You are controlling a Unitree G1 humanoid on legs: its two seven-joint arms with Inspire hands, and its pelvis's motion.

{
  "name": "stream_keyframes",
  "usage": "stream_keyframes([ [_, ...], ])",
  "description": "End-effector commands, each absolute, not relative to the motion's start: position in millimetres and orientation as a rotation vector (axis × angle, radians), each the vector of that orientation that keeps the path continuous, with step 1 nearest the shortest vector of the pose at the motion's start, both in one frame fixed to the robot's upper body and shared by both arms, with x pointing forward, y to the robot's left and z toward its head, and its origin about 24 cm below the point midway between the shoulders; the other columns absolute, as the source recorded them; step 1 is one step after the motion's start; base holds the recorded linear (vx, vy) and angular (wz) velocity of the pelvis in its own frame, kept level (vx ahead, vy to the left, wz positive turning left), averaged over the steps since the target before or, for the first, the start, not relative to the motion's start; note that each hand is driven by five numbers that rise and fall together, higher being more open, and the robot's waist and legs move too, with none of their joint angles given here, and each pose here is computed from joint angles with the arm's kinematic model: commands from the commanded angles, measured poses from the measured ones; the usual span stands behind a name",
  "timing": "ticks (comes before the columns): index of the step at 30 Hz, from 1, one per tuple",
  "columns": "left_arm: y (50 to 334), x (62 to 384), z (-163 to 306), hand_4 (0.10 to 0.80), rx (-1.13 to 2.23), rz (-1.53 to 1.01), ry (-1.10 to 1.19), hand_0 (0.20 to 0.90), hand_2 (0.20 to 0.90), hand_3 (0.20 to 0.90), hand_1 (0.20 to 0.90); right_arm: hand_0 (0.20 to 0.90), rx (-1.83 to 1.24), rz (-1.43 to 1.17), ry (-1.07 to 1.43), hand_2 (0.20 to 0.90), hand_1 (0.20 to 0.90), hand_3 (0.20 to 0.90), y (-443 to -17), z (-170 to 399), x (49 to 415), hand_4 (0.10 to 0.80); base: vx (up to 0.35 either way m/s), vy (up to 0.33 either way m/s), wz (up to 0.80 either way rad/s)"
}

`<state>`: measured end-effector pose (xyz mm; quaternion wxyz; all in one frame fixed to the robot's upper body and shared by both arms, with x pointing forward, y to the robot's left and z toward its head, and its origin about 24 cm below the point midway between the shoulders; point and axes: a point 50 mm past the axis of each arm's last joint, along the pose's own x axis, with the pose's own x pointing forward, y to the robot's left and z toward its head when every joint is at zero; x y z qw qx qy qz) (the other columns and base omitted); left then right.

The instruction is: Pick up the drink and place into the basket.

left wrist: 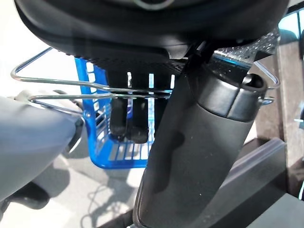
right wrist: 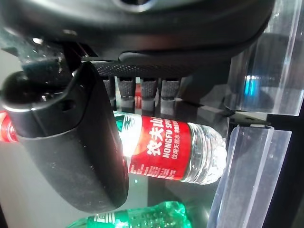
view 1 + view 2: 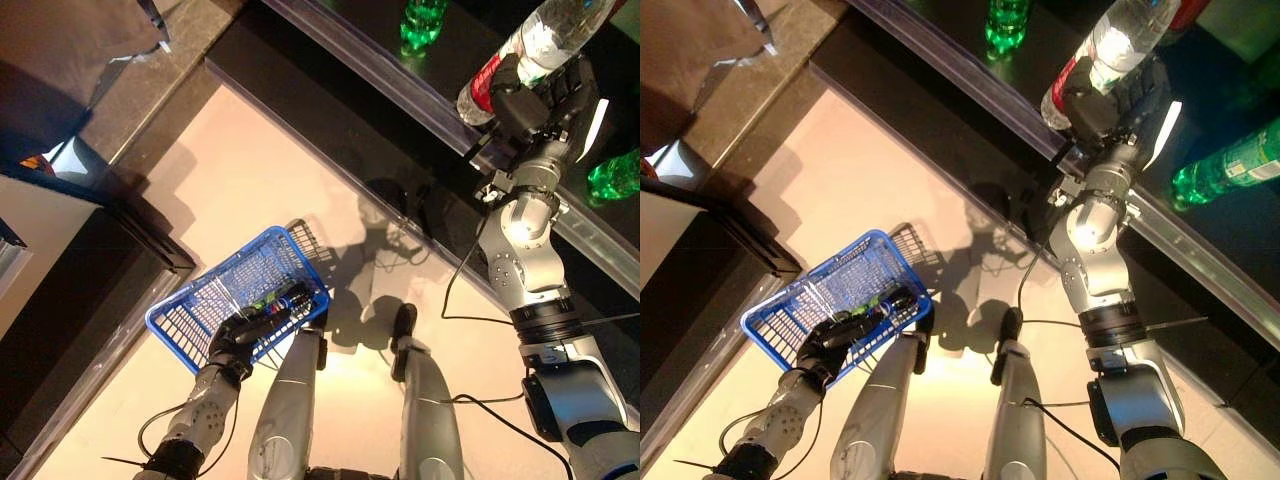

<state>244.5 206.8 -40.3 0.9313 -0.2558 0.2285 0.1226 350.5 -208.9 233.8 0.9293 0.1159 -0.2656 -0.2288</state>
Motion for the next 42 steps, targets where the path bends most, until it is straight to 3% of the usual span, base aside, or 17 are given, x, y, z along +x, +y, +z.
stream_keyframes([
  [1,199.4,248.3,7.4,0.100,-0.588,0.073,0.203,0.300,0.300,0.200,0.300,0.300,0.224,-0.351,-0.889,0.300,0.300,0.200,-204.5,305.5,325.6,0.100,-0.043,-0.072,0.05],
  [26,196.9,233.0,-13.6,0.100,-0.550,0.100,0.300,0.300,0.300,0.200,0.300,0.300,0.188,-0.165,-0.945,0.300,0.300,0.200,-172.2,269.9,284.0,0.100,0.048,-0.058,0.01],
  [31,193.2,232.5,-10.3,0.100,-0.584,0.054,0.299,0.300,0.300,0.200,0.300,0.300,0.172,-0.022,-0.823,0.300,0.300,0.200,-158.9,251.8,285.2,0.100,0.067,-0.012,-0.03],
  [42,159.4,246.0,50.9,0.100,-0.689,-0.201,0.155,0.300,0.300,0.200,0.300,0.300,0.184,0.196,-0.449,0.300,0.300,0.200,-129.3,157.8,276.9,0.100,0.015,-0.001,0.00],
])
